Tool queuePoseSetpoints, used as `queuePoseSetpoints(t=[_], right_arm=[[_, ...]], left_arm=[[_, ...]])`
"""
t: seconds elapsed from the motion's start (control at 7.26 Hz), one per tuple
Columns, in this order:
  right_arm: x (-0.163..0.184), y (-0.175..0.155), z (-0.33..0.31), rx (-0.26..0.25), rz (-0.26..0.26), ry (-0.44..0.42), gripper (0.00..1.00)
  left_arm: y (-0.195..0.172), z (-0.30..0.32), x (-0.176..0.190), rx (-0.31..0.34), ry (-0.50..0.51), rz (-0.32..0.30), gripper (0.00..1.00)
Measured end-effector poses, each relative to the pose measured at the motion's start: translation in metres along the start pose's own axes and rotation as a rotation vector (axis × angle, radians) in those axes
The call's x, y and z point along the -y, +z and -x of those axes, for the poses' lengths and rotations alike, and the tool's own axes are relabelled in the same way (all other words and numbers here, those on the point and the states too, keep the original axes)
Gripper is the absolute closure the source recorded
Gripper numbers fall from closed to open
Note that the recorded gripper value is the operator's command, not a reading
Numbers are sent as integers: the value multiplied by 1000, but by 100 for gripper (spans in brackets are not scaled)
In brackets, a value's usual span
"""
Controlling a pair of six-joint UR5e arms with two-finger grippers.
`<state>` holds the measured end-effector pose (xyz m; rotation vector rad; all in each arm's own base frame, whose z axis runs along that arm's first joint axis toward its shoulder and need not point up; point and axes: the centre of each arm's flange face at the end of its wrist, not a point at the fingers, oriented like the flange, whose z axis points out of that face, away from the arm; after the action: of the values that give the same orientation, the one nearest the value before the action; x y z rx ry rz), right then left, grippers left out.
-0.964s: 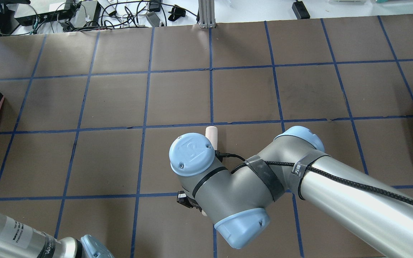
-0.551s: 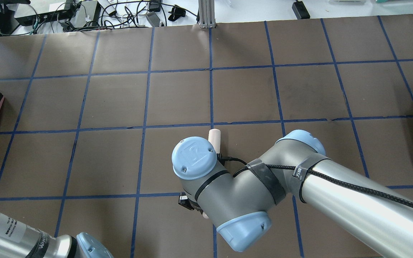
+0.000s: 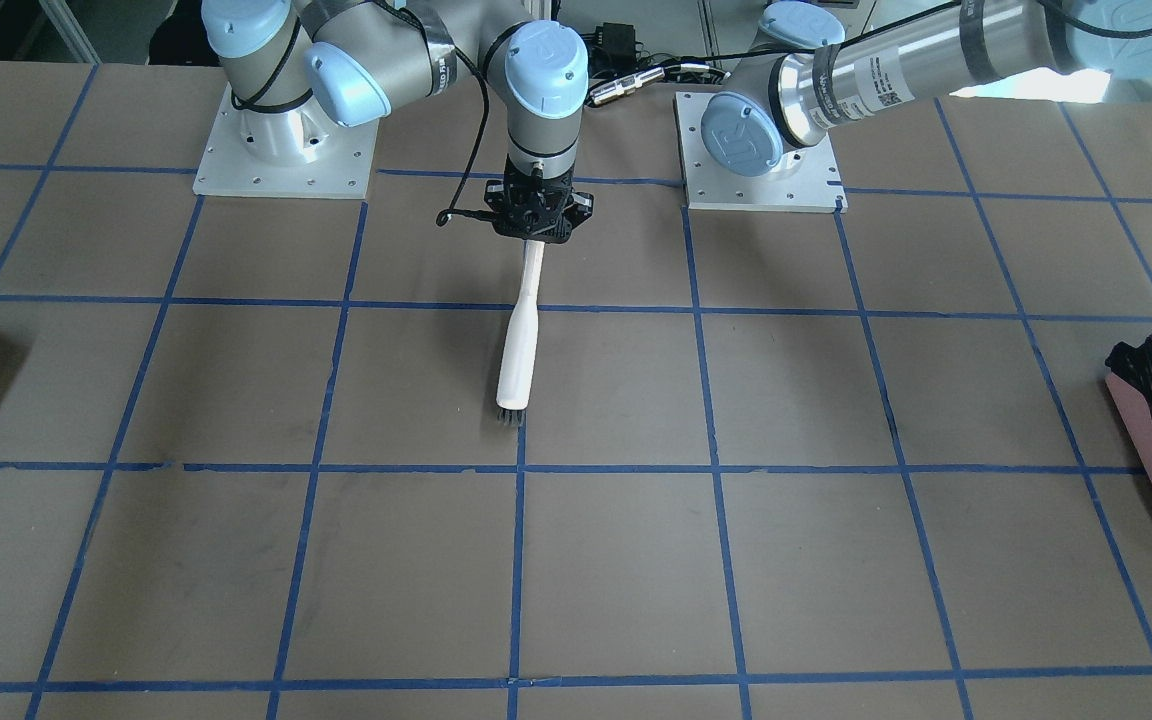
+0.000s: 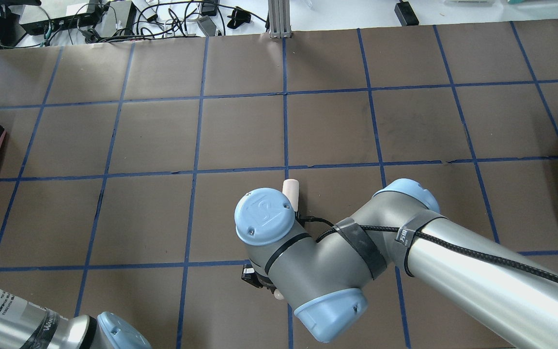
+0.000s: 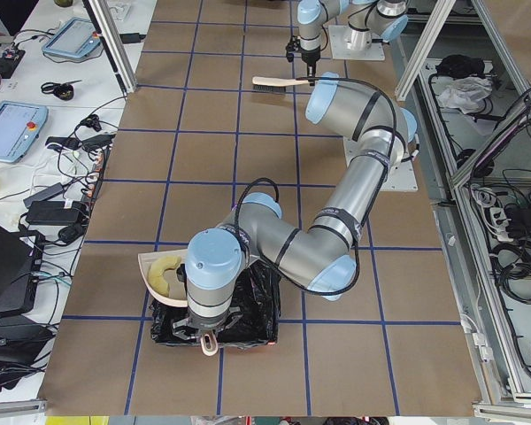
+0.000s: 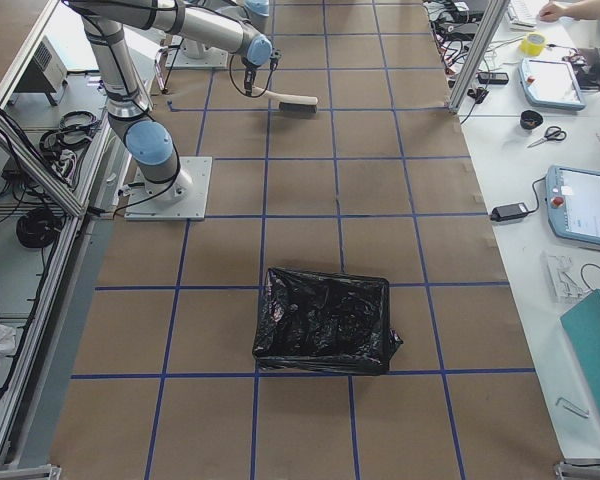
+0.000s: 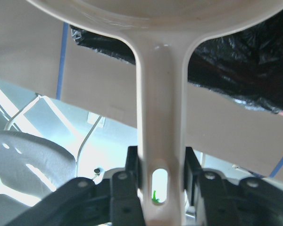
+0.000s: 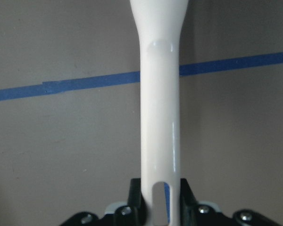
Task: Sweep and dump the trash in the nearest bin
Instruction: 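Tip the dustpan over the bin with the left gripper to dump the items, then release the brush on the table with the right gripper while the left holds the dustpan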
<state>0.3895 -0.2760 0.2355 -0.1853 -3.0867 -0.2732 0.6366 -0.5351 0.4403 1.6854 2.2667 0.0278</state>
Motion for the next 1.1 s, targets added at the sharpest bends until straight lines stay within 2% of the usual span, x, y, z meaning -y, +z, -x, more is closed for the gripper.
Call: queuePoseSetpoints(t=[0.28, 0.41, 0.55, 1.1], right_arm=[[0, 1, 0, 0, 1, 2, 47], [0, 1, 0, 0, -1, 6, 25], [1, 1, 0, 0, -2, 10, 15], [6, -8, -1, 2, -27, 20, 1]], left_arm=[[-1, 1, -19, 66, 56, 82, 100], [-3, 1, -23, 85, 64, 107, 100], [-4, 2, -25, 99, 67, 126, 100], [-8, 8, -31, 165, 112, 206, 100]])
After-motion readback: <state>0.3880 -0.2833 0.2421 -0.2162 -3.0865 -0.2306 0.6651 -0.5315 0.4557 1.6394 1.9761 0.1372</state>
